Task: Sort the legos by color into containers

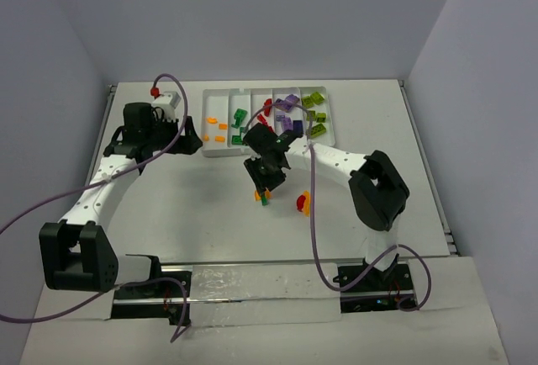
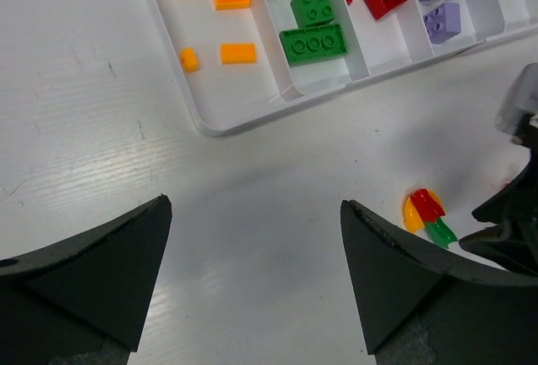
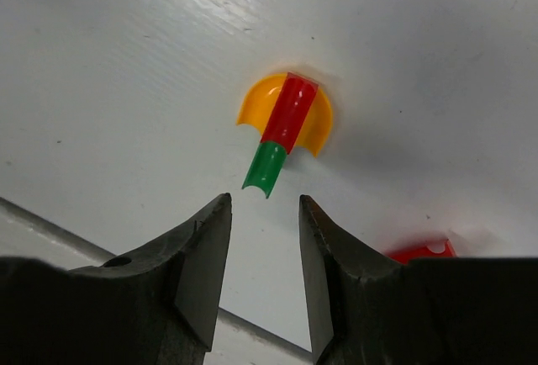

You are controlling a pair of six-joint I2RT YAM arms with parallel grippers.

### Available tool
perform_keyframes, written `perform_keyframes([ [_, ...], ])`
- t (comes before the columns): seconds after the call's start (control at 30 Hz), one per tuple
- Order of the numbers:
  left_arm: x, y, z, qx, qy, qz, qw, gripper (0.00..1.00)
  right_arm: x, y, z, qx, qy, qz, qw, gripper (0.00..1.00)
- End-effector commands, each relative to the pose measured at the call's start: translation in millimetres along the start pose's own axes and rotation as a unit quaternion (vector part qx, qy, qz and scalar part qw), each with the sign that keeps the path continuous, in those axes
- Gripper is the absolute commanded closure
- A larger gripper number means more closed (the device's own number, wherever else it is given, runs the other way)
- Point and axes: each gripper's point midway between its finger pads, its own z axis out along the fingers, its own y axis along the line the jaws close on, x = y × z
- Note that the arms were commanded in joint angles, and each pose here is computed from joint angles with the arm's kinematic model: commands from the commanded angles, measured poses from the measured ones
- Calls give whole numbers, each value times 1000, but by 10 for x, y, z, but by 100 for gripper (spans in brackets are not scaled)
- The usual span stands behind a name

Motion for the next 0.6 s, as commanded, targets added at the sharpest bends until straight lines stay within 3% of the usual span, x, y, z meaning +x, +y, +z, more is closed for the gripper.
perform_keyframes([
  [0.0,-213,-26,-76,3,-36,9,999,9,-34,-64,71,32,10,10,999,55],
  [0.57,-100,-1,-20,8,-23,8,1000,8,-16,34,238,8,39,12,999,58],
])
